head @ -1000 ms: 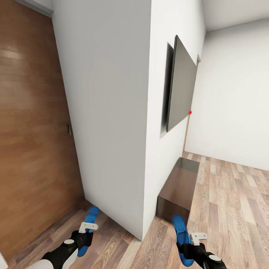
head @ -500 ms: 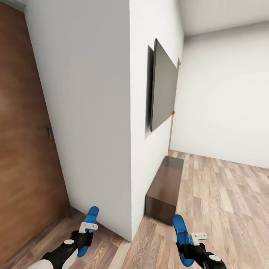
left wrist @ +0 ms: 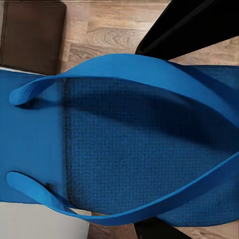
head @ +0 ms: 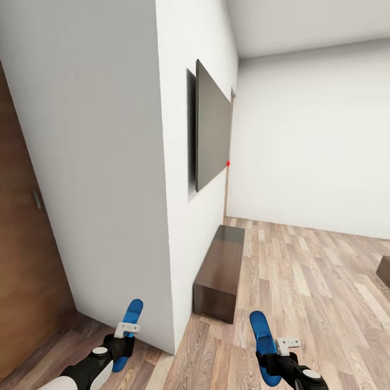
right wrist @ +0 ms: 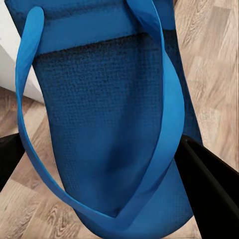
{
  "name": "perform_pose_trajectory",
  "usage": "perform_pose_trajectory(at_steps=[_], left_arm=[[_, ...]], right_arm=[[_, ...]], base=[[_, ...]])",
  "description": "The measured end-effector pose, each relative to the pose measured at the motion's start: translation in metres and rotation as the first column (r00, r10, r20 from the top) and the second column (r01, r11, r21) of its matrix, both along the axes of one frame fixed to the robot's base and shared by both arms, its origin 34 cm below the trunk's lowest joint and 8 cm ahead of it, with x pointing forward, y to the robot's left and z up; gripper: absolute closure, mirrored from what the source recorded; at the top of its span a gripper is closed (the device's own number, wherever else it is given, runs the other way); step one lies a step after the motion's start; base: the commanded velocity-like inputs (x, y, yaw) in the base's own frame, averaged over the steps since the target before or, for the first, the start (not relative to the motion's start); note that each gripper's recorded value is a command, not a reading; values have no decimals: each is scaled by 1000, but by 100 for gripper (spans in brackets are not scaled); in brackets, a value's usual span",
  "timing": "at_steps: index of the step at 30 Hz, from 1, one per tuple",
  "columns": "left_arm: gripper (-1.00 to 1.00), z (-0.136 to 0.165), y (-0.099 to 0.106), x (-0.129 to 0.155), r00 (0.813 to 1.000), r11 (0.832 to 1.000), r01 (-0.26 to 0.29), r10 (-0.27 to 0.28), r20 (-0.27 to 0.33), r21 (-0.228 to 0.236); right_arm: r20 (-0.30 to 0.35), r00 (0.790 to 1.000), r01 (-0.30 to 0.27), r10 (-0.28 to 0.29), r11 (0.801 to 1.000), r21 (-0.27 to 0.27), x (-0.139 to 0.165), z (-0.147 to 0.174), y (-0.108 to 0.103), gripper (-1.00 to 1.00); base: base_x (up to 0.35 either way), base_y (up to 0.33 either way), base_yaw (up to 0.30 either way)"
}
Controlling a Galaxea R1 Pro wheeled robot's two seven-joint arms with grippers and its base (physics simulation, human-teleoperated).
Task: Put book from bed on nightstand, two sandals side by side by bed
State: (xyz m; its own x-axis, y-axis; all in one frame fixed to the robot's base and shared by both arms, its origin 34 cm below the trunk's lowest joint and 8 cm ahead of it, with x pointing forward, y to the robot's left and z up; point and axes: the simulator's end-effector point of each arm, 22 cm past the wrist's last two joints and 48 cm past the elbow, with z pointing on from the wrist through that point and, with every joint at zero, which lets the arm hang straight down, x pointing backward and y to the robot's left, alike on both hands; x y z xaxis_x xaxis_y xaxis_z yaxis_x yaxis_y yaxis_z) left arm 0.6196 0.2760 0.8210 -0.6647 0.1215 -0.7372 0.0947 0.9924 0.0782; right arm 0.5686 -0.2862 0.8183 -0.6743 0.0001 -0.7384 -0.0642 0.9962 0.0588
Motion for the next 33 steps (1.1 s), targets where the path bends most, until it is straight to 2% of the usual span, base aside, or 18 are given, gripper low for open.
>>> perform_pose_trajectory(at_steps=[33], left_arm=[[100, 10, 0, 4, 1000, 1000, -1, 1, 19, -1]], right_arm=[[19, 1000, 0, 0, 1000, 0, 3, 9, 0, 100]], base=[[0, 0, -273]])
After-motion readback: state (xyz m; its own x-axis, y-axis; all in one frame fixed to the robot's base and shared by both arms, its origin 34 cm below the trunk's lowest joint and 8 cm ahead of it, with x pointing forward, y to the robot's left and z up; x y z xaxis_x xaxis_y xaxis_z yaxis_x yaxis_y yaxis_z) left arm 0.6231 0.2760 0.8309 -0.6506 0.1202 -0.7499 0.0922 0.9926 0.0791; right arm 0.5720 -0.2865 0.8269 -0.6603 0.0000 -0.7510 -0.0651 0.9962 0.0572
